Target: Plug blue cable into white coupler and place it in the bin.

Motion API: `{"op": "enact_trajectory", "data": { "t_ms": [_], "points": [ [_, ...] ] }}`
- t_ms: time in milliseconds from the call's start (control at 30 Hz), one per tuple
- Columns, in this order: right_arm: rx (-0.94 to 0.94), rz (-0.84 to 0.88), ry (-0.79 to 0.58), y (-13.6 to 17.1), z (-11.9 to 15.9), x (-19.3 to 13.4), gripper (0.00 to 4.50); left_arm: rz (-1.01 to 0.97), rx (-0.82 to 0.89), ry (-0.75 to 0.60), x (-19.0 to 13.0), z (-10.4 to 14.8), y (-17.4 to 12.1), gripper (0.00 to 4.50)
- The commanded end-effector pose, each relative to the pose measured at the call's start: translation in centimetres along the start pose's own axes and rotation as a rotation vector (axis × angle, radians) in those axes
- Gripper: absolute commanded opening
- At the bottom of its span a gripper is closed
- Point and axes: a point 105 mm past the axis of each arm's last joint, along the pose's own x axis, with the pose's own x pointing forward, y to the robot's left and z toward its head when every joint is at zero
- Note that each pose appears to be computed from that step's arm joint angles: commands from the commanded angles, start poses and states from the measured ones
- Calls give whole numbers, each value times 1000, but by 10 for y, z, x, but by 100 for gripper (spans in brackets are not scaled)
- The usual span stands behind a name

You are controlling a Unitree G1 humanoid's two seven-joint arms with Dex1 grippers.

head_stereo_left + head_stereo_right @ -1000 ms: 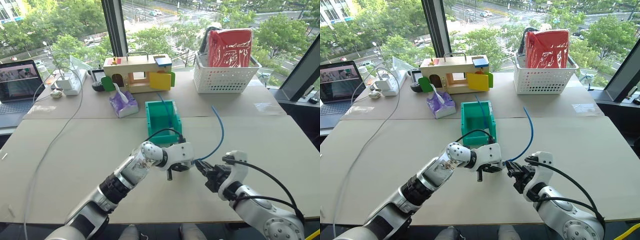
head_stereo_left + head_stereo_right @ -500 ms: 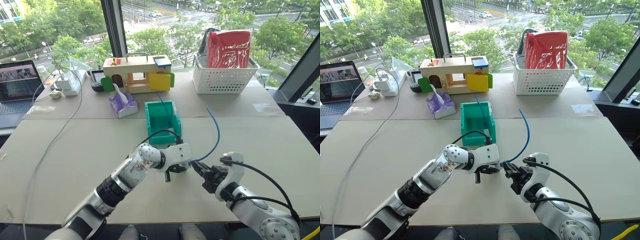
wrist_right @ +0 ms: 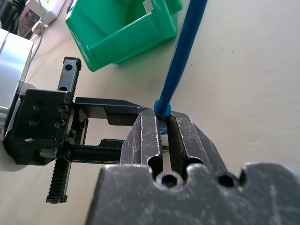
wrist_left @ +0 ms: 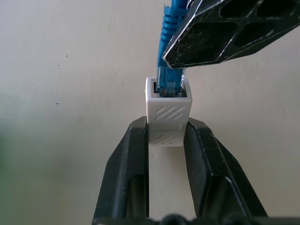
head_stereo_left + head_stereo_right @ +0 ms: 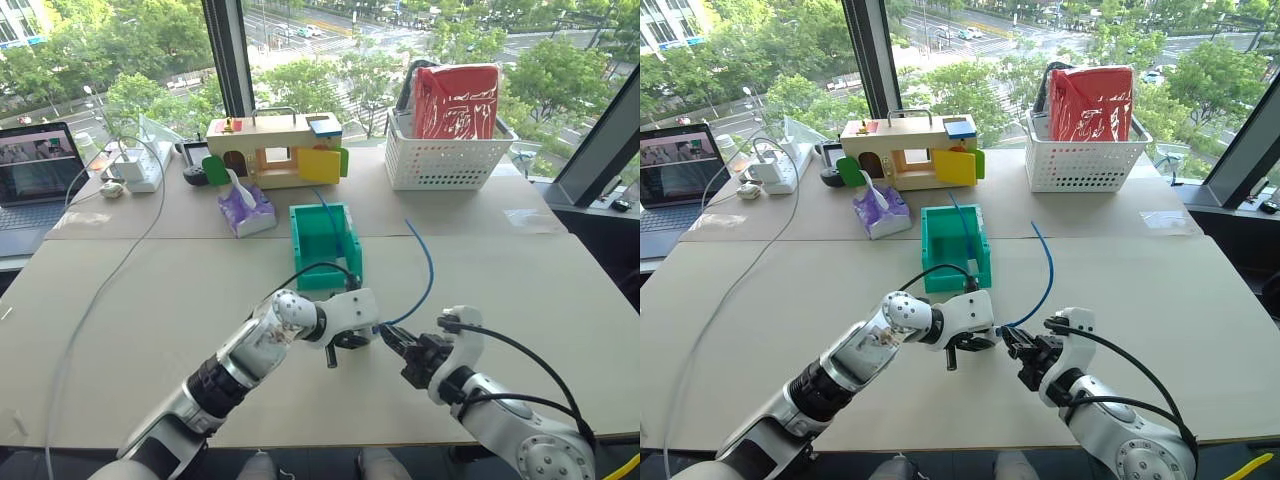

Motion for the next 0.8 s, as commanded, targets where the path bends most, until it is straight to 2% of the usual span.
{"op": "enact_trajectory", "data": {
  "t_ms": [33, 100, 133, 233, 333, 433, 567, 667, 800],
  "points": [
    [61, 25, 154, 4, -34, -1, 0, 4, 16, -111, -8, 20, 3, 69],
    [64, 21, 139, 3, -30, 0, 0, -20, -39, -146, -8, 22, -1, 160],
    [70, 20, 130, 3, -28, -1, 0, -31, -50, -156, -8, 23, -2, 180],
    [106, 24, 73, 2, -14, -3, 0, -36, -42, -166, -12, 23, 0, 287],
    [124, 27, 24, 0, 1, -6, 0, -43, -140, -217, -23, 21, 6, 287],
    [121, 33, -22, -3, 20, -12, 0, -21, -238, -235, -49, 2, 14, 287],
    [65, 30, -74, -13, 52, -24, 0, 30, -162, -220, -75, -20, 21, 287],
    [13, 54, -102, -16, 70, -32, 0, 46, -182, -264, -91, -27, 25, 287],
    [-66, 224, -101, 5, 101, -35, 0, 71, -180, -309, -113, -43, 23, 287]
  ]
}}
